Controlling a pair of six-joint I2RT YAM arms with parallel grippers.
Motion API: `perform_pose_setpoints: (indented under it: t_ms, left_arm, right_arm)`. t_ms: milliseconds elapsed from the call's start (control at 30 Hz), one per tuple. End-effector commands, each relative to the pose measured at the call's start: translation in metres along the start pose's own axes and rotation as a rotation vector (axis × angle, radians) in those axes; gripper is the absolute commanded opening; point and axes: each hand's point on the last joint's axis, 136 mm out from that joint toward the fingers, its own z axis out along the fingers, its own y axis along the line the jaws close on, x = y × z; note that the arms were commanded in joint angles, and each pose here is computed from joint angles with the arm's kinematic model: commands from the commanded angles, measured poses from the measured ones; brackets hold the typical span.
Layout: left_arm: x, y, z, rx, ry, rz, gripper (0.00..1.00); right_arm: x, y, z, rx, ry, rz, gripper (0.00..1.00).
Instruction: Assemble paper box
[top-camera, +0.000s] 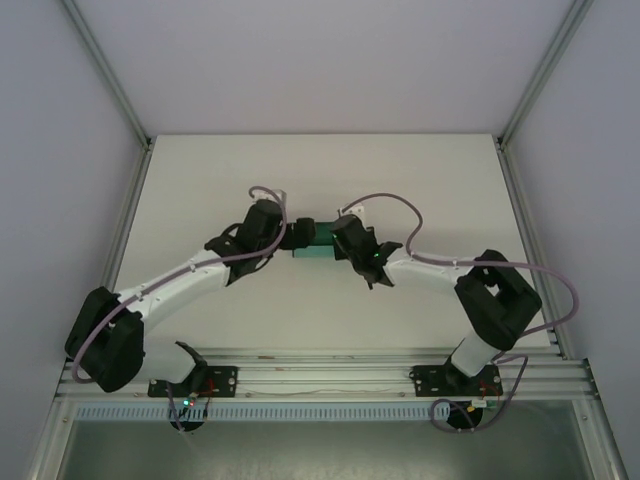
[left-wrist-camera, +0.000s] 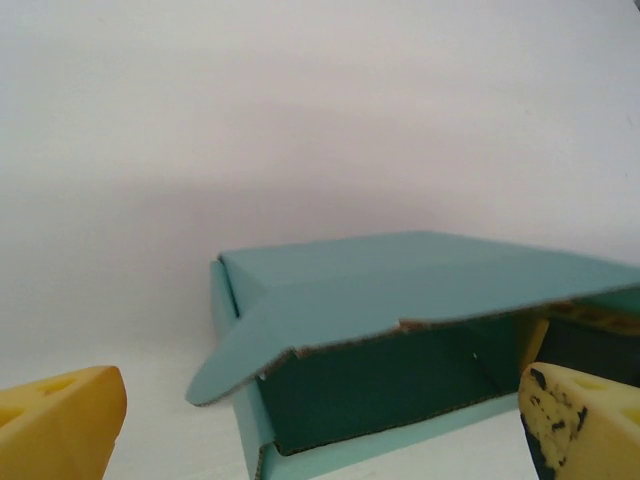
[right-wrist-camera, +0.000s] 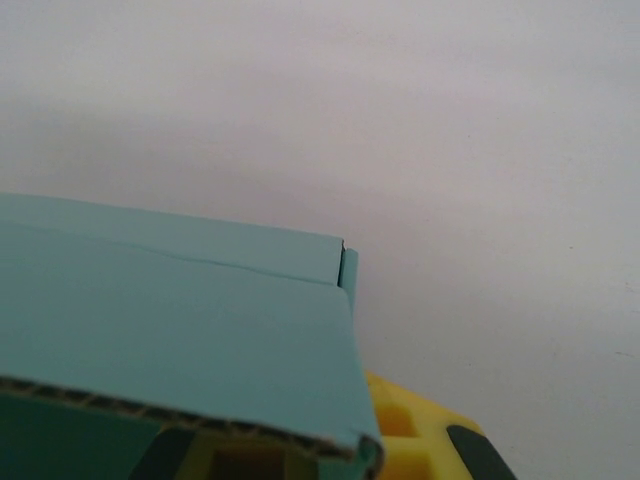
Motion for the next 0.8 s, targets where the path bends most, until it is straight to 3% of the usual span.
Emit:
perform_pose_setpoints:
  t_ms: [0, 133, 300, 633, 700, 767]
  left_arm:
    - [-0.007, 0.033, 0.011, -0.073, 0.062, -0.141, 1.00]
    - [-0.018, 0.018, 0.041, 0.024, 0.134, -0.157, 1.00]
    - [0.004, 0.016, 0.074, 0.025, 0.248, -0.174, 0.99]
    - [0.065, 0.032, 0.092, 0.029, 0.357, -0.274, 0.81]
    - [0.073, 0.037, 0.094, 0.022, 0.368, -0.279, 0.72]
    - [0.078, 0.038, 0.097, 0.030, 0.367, -0.279, 0.71]
  right_arm:
    - [0.045, -0.007, 0.001, 0.018, 0.124, -0.137, 0.00]
    - [0.045, -0.004, 0.003, 0.008, 0.105, -0.161, 0.03]
    - [0.042, 0.000, 0.002, -0.013, 0.079, -0.150, 0.11]
    - [0.043, -0.001, -0.010, -0.025, 0.072, -0.126, 0.16]
    - [0.045, 0.001, -0.014, -0.047, 0.084, -0.130, 0.20]
    - [0.047, 0.000, -0.022, -0.066, 0.096, -0.131, 0.25]
